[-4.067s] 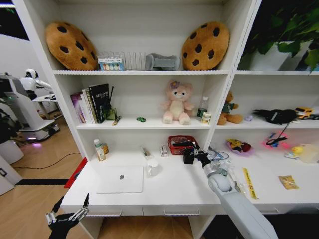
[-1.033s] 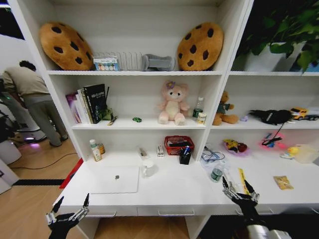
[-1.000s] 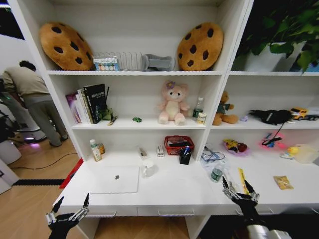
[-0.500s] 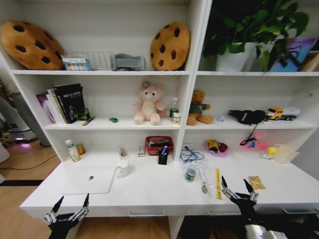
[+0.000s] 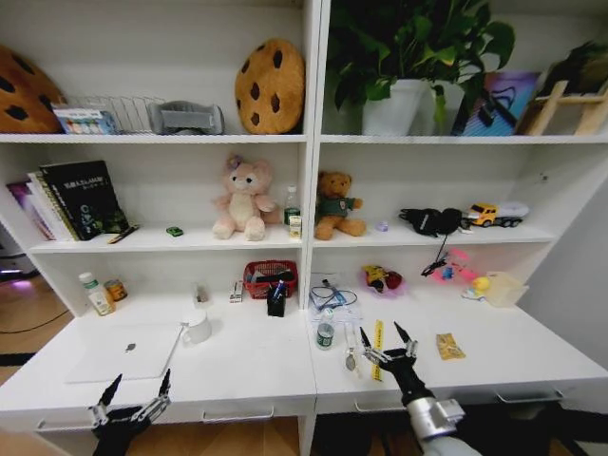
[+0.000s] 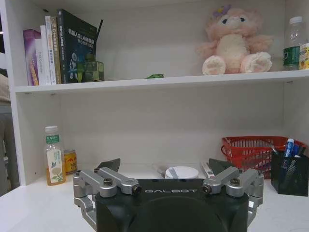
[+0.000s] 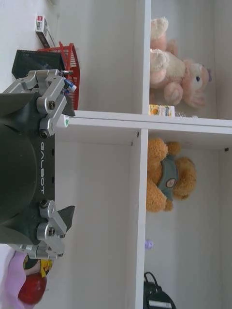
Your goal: Organize the objects on the table.
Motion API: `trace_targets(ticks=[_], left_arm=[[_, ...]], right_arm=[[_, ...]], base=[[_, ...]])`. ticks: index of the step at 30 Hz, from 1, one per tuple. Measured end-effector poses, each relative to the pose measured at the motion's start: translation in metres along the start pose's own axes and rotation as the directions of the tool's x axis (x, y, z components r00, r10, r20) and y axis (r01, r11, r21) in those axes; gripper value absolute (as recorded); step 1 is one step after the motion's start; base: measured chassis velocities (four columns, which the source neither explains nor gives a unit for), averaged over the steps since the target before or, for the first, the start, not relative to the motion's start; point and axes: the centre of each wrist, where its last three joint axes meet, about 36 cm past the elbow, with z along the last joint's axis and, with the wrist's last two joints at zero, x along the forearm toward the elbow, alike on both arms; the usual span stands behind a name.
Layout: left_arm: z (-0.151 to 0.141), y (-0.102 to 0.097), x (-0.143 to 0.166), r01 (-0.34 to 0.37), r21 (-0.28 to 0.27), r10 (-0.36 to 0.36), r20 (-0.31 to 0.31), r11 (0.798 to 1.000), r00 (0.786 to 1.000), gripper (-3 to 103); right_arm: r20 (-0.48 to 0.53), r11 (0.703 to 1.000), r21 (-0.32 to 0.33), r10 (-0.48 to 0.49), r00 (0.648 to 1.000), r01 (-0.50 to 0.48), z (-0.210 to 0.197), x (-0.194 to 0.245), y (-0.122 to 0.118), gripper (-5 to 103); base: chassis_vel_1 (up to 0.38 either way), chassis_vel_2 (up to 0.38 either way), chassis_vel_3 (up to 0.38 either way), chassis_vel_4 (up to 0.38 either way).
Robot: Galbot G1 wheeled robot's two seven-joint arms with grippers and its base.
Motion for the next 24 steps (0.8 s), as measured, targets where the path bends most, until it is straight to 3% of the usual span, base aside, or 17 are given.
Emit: trace_targets(ticks=[5,11,17,24], left_arm=[[0.000,0.000,0.000,0.000,0.000,0.000,0.000,1.000,1.000,100],[0.000,0.000,0.000,0.000,0.000,0.000,0.000,1.000,1.000,100],[0.000,0.000,0.000,0.001,0.000,-0.001,0.000,1.000,1.000,100],[0.000,0.000,0.000,0.001,0.000,-0.001,0.000,1.000,1.000,100]], right_arm=[[0.003,0.999,0.020,-0.036,0.999,0.036,0.005,-0.019,-0.006,100],[-0.021,0.997,-0.003,-0.075,0.997,0.074,0.023,-0.045,-0.005,100],[-0.035,0.985,-0.027,-0.170,0.985,0.169,0.037,-0.076,0.009,100],[-0.025,0.980,-0.039,-0.196,0.980,0.195,0.043,-0.105,0.021,100]], base=[[0.008,0.004,-0.013,-0.005],[0.000,0.000,0.000,0.000],[0.000,0.000,0.000,0.000],[0.000,0.000,0.000,0.000]])
